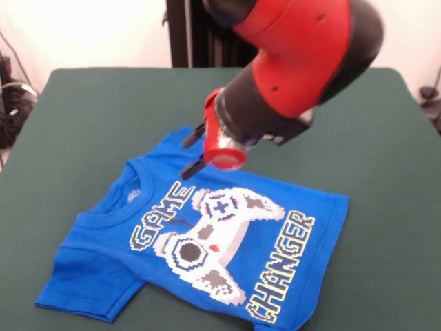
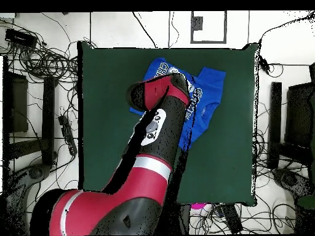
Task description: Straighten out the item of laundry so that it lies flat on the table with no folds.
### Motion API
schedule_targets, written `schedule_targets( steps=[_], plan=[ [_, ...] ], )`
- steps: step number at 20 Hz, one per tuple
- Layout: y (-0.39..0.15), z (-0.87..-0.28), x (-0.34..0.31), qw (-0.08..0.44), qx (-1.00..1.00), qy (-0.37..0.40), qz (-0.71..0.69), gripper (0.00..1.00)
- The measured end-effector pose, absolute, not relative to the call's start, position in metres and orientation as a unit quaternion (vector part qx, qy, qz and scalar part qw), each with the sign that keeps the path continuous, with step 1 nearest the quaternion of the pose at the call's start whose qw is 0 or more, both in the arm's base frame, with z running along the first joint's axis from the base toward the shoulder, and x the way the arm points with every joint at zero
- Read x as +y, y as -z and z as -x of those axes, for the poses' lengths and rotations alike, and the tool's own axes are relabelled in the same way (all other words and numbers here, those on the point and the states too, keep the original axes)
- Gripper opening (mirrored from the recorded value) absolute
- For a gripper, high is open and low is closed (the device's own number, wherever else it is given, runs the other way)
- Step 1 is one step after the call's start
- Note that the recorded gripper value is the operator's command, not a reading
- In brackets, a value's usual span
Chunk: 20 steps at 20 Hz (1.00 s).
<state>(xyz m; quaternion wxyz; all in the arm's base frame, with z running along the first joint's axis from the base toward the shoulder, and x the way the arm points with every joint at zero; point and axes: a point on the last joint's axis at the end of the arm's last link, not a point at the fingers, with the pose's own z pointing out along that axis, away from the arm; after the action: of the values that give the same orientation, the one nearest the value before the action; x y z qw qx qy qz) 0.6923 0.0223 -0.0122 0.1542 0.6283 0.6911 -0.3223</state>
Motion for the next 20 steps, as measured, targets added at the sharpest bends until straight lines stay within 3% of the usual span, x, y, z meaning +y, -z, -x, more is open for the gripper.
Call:
schedule_targets(
  steps=[8,20],
  plan=[
    [0.072,-0.68,-0.013,0.171,0.709,0.302,-0.614,1.0],
    [0.069,-0.674,-0.032,0.192,0.706,0.33,-0.597,1.0]
  ],
)
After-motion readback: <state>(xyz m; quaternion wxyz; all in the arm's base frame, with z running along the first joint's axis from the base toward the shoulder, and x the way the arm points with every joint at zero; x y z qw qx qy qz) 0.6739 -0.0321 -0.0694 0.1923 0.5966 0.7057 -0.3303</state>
